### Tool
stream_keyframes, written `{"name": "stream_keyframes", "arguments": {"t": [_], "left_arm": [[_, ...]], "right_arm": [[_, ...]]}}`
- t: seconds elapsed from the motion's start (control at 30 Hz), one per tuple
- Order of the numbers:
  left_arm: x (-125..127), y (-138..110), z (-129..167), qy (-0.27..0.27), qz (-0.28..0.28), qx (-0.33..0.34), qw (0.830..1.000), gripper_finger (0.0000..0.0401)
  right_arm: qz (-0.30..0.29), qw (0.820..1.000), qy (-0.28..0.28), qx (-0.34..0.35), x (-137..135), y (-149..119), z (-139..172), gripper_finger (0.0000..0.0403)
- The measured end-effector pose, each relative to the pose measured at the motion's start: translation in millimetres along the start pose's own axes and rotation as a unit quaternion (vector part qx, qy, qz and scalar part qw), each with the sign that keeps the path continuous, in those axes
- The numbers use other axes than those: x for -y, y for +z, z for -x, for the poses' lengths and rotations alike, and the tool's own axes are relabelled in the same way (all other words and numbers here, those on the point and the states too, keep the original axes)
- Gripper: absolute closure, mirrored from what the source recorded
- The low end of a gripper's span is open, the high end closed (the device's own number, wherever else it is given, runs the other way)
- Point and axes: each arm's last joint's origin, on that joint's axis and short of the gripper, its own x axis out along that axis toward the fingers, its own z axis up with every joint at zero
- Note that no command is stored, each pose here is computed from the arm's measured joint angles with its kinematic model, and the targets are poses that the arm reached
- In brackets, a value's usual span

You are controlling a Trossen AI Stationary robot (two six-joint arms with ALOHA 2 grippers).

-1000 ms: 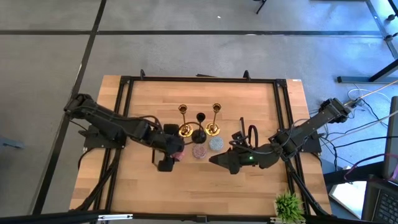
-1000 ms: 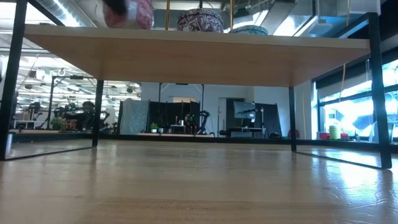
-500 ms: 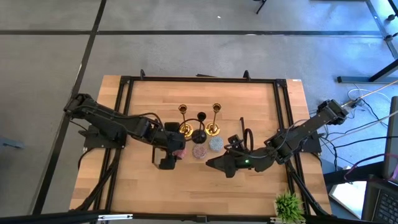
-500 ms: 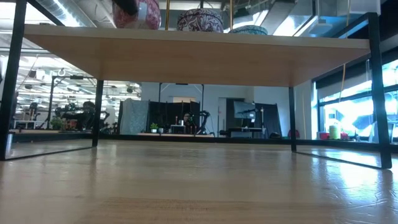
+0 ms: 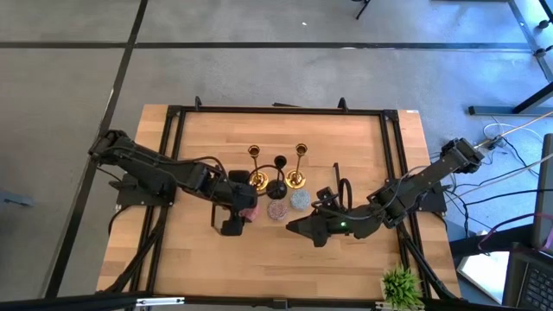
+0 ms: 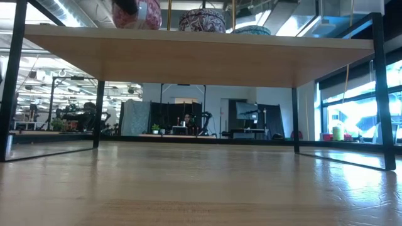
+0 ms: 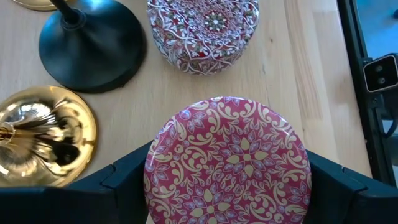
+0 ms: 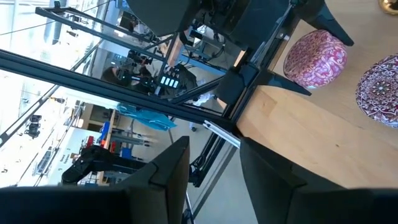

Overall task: Pick & Place candle stick holders
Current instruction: Put the pink scented candle on the shelf

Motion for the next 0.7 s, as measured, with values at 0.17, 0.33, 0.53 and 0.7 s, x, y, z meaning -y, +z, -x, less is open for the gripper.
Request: {"name": "stream_keyframes", "arguments": {"t": [0.17,0.33,0.53,0.7], "left_arm": [[1.9,-2.0,0.1,-0.004,-0.006,-0.008,1.0,0.0107],[5.7,-4.3,0.5,-0.007,-0.027,-0.015,1.0,0.0107],[7.8,-4.9,0.7,-0.015,-0.056,-0.016,0.998,0.0107],[8.1,-5.1,0.8,-0.024,-0.06,-0.019,0.998,0.0107]], "right_arm": [[0.0,1.0,0.0,0.0,0.0,0.0,0.0,0.0257],[0.0,1.0,0.0,0.0,0.0,0.0,0.0,0.0257],[0.0,1.0,0.0,-0.001,0.0,-0.1,0.0,0.0257],[0.0,1.0,0.0,-0.001,0.0,-0.1,0.0,0.0257]]}}
